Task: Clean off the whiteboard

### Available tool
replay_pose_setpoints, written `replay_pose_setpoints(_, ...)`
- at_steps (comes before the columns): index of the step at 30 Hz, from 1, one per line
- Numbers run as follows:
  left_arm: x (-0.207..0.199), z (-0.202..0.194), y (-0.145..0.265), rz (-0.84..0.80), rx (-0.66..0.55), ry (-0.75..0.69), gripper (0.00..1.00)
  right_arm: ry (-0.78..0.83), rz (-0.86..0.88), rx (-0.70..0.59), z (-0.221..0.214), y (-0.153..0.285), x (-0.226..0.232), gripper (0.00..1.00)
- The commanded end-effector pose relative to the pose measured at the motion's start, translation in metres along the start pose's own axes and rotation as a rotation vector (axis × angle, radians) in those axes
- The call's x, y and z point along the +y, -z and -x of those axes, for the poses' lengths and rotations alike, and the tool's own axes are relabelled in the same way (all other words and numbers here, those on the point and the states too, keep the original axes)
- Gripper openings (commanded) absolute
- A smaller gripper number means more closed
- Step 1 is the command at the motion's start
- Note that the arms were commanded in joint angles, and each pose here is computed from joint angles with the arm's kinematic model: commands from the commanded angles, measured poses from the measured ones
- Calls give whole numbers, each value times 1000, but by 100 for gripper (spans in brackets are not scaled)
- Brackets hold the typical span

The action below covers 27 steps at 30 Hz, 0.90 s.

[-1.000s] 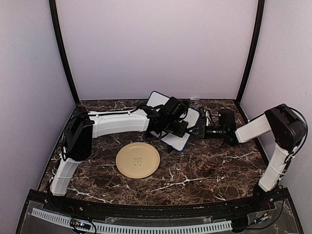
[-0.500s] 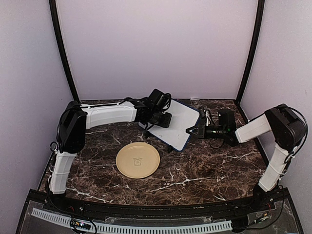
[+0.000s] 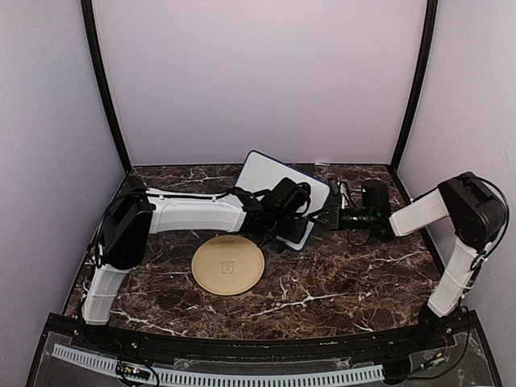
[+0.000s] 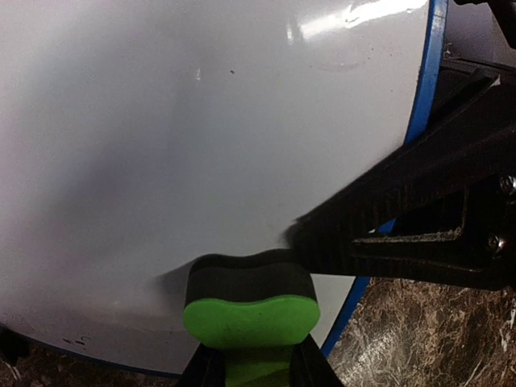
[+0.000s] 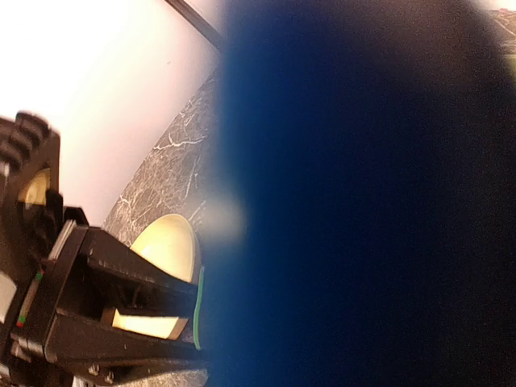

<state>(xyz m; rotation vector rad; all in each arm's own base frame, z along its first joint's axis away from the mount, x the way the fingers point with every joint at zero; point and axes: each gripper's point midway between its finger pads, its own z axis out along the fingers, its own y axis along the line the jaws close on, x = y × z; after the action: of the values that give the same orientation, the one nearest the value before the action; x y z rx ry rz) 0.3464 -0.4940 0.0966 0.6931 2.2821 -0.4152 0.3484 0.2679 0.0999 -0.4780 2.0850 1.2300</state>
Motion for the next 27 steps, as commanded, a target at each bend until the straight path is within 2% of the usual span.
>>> replay_pose_setpoints(1, -23, -43, -21, -97, 104, 3, 0, -71, -66, 243, -86, -2, -21, 0)
replay_pose_setpoints(5, 1, -38, -22, -21, 104, 16, 0, -72, -66, 244, -86, -2, -21, 0)
replay_pose_setpoints(10, 68, -20, -25, 101, 91, 76, 0, -72, -66, 244, -87, -2, -21, 0)
replay_pose_setpoints(16, 137, -22, -19, 210, 102, 118, 0, -71, -68, 245, -87, -2, -22, 0)
replay_pose_setpoints(27, 204, -5, -3, 278, 40, 146, 0, -70, -64, 248, -88, -2, -21, 0)
